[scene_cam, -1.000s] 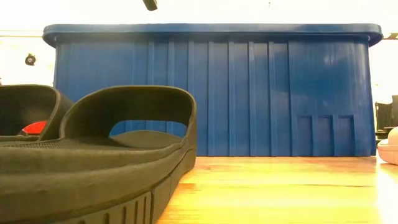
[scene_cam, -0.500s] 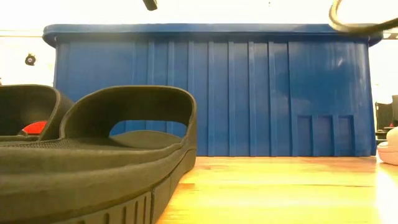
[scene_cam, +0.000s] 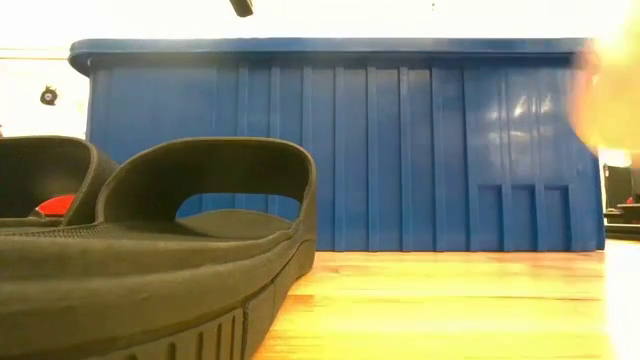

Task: Pick and place slides into bin
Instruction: Put the pink slide into the blue container

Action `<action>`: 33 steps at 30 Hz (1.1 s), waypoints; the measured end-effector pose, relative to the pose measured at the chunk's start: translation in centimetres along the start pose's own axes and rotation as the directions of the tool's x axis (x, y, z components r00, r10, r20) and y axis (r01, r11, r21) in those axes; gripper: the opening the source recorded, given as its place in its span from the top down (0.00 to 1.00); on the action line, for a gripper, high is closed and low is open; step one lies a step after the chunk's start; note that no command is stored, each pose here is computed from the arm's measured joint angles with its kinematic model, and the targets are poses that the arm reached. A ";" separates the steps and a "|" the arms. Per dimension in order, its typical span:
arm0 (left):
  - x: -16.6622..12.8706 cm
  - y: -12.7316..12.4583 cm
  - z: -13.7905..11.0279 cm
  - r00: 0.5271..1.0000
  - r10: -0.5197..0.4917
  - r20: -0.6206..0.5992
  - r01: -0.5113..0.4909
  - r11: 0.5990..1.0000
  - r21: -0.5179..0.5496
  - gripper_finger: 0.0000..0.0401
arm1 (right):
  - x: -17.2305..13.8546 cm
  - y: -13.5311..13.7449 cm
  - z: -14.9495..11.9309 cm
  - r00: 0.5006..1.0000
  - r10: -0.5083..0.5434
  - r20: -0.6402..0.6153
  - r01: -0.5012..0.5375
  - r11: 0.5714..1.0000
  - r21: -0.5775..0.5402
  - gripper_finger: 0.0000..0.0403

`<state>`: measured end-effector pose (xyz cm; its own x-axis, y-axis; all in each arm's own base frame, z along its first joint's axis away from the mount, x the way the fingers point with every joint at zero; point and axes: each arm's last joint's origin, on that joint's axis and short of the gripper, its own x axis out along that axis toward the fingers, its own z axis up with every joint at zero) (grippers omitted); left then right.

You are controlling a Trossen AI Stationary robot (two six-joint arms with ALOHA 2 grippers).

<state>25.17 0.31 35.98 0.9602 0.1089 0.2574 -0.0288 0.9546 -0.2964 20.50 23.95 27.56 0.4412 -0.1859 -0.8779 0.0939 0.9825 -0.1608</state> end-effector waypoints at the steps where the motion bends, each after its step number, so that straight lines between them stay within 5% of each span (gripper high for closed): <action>1: 0.0 0.0 0.0 1.000 0.000 0.000 0.000 1.000 0.000 0.53 | -1.0 -0.5 0.7 0.998 0.005 0.055 -0.005 1.000 0.006 0.98; 7: 0.0 0.0 0.0 1.000 -0.001 0.002 0.001 1.000 0.000 0.53 | -6.3 -4.8 4.0 0.928 -0.085 0.362 0.073 0.996 0.047 0.98; 12: 0.0 0.0 0.0 1.000 -0.001 0.003 0.001 1.000 0.005 0.53 | -8.7 -9.3 5.3 0.869 -0.191 0.457 0.154 0.981 0.118 0.98; 19: -0.5 -0.2 0.8 1.000 -0.008 0.028 0.007 0.999 0.051 0.53 | -8.3 -15.4 7.3 0.844 -0.346 0.409 0.292 0.937 0.190 0.98; 28: -1.6 -0.3 2.4 0.996 0.006 0.091 -0.017 0.991 0.129 0.53 | -3.5 -22.8 11.2 0.876 -0.423 0.231 0.407 0.906 0.117 0.98; 33: -2.4 -0.3 3.4 0.987 0.066 0.146 -0.084 0.989 0.118 0.53 | -0.1 -26.9 12.3 0.855 -0.502 0.133 0.502 0.864 0.038 0.98</action>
<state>21.88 0.74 38.60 0.9051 0.2112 0.3690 -0.1417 0.9682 -0.2064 28.86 -2.64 37.52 0.4487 -0.6535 -0.6096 0.3366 0.7554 -0.5622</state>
